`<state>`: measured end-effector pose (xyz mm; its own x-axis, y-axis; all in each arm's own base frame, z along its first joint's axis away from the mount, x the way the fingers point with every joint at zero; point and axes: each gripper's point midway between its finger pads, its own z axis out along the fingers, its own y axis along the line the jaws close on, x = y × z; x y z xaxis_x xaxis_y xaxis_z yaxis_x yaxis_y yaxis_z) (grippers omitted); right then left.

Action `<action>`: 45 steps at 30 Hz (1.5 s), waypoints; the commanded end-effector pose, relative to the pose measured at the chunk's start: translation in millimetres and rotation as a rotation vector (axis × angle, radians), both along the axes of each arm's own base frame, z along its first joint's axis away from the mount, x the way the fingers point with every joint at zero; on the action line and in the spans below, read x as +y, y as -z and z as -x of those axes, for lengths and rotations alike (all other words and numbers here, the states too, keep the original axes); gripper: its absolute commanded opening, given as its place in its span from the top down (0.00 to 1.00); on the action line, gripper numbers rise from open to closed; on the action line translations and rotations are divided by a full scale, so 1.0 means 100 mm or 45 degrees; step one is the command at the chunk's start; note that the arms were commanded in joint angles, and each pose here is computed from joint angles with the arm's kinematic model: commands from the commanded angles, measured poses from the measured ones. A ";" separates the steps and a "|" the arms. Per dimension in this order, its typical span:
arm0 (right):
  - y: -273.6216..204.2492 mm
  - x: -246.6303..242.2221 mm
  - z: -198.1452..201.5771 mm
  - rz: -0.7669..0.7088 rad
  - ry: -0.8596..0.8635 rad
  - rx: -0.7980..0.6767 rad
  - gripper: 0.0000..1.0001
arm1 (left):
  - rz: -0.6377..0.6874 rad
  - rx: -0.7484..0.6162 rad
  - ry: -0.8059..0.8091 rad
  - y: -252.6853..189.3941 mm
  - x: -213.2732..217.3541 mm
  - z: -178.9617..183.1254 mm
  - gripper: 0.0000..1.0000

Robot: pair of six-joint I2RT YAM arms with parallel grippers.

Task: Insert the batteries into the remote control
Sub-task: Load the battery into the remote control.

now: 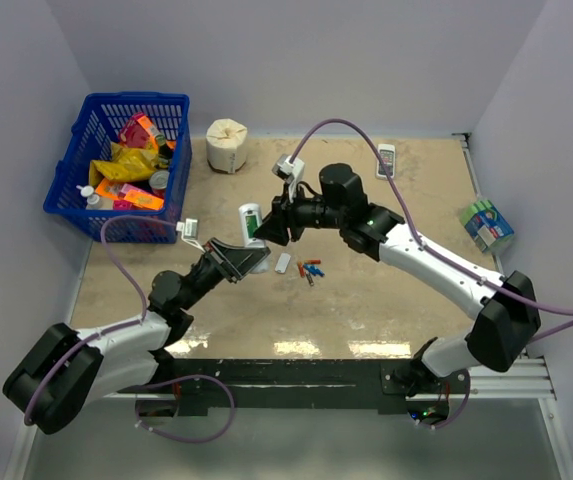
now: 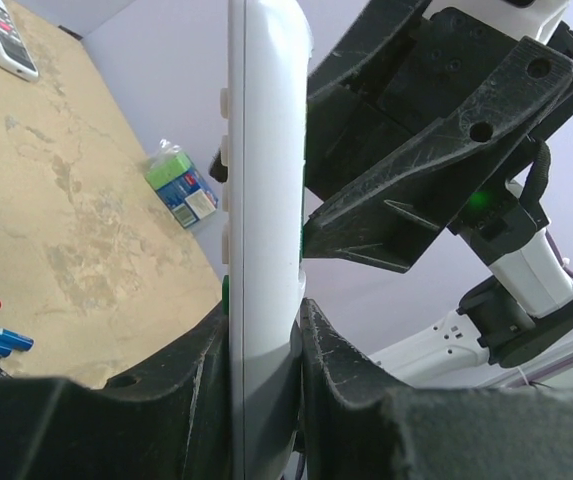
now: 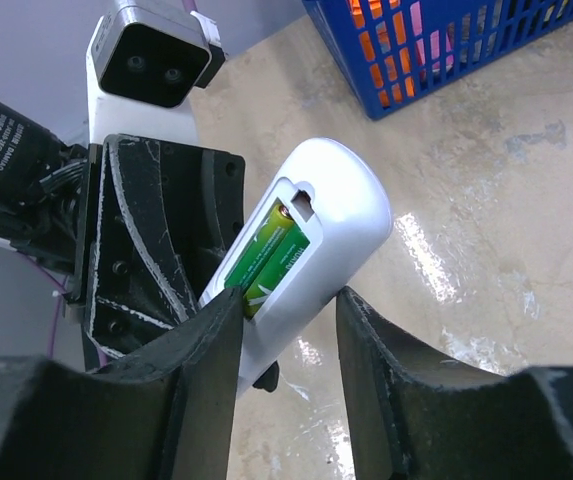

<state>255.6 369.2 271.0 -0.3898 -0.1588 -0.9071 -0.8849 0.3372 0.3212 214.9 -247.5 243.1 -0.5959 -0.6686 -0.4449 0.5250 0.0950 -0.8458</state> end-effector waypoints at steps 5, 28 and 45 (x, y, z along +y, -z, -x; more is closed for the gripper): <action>-0.32 -0.03 -0.18 -0.040 0.092 -0.091 0.41 | -0.059 -0.168 -0.063 -0.18 0.08 0.00 1.00; 0.05 0.06 -0.08 -0.019 0.018 0.039 0.23 | -0.150 -0.239 -0.025 -0.20 0.04 0.02 1.00; 0.15 0.12 -0.06 -0.026 -0.016 0.073 0.44 | -0.147 -0.308 0.028 -0.31 -0.02 0.07 1.00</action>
